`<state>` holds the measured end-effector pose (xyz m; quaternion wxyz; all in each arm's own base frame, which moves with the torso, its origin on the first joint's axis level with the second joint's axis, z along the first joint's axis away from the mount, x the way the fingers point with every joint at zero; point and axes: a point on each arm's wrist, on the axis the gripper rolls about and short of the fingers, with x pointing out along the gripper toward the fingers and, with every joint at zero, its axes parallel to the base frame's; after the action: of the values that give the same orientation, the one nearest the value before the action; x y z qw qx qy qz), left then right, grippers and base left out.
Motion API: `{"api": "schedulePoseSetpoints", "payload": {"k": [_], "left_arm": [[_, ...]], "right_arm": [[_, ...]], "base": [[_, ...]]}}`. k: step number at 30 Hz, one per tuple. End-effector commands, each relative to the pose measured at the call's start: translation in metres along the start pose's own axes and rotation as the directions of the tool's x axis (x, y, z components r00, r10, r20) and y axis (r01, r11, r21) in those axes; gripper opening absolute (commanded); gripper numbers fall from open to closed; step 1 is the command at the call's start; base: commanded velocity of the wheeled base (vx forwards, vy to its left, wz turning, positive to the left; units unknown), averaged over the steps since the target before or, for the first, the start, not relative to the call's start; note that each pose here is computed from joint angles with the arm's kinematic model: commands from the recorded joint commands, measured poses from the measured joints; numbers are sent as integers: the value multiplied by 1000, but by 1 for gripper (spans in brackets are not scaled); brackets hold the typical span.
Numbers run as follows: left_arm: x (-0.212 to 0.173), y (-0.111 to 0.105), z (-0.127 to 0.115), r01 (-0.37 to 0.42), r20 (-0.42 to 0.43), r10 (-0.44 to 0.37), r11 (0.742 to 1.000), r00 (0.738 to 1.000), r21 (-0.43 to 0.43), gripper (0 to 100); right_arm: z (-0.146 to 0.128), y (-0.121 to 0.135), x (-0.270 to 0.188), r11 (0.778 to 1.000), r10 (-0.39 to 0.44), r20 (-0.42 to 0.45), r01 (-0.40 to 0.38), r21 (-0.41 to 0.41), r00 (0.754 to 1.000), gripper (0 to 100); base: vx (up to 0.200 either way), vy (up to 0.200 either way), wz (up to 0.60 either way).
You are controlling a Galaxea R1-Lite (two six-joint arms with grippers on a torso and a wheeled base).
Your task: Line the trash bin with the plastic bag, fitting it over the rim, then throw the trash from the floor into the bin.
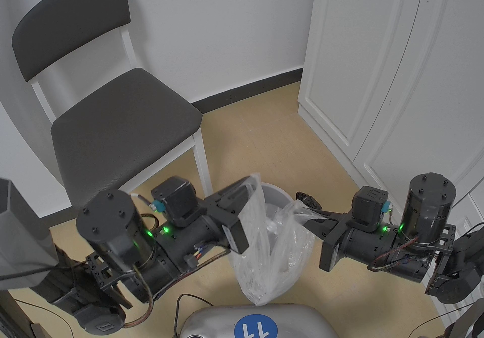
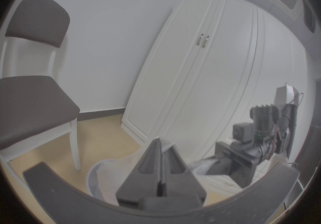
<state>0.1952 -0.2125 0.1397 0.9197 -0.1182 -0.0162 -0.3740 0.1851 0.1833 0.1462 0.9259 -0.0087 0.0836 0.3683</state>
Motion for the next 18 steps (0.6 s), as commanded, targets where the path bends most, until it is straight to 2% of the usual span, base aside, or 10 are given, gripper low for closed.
{"api": "schedulePoseSetpoints", "payload": {"k": [1, 6, 10, 18], "left_arm": [[31, 21, -6, -65, 32, 65, 998, 997, 2, 0], [43, 31, -14, -102, 29, 102, 995, 994, -25, 0], [43, 36, -14, -140, 38, 144, 986, 989, -92, 0], [40, 37, -4, -143, 63, 149, 985, 987, -93, 0]], "right_arm": [[-19, -5, 20, 999, -35, -19, 35, 9, 999, 0], [-27, -8, 32, 998, -44, 3, 44, 34, 999, 0], [-34, -13, 45, 996, -58, 40, 55, 66, 998, 0], [-46, -16, 59, 996, -66, 73, 60, 73, 995, 0]], "base": [[0, 0, 0], [0, 0, 0], [0, 0, 0], [0, 0, 0]]}}
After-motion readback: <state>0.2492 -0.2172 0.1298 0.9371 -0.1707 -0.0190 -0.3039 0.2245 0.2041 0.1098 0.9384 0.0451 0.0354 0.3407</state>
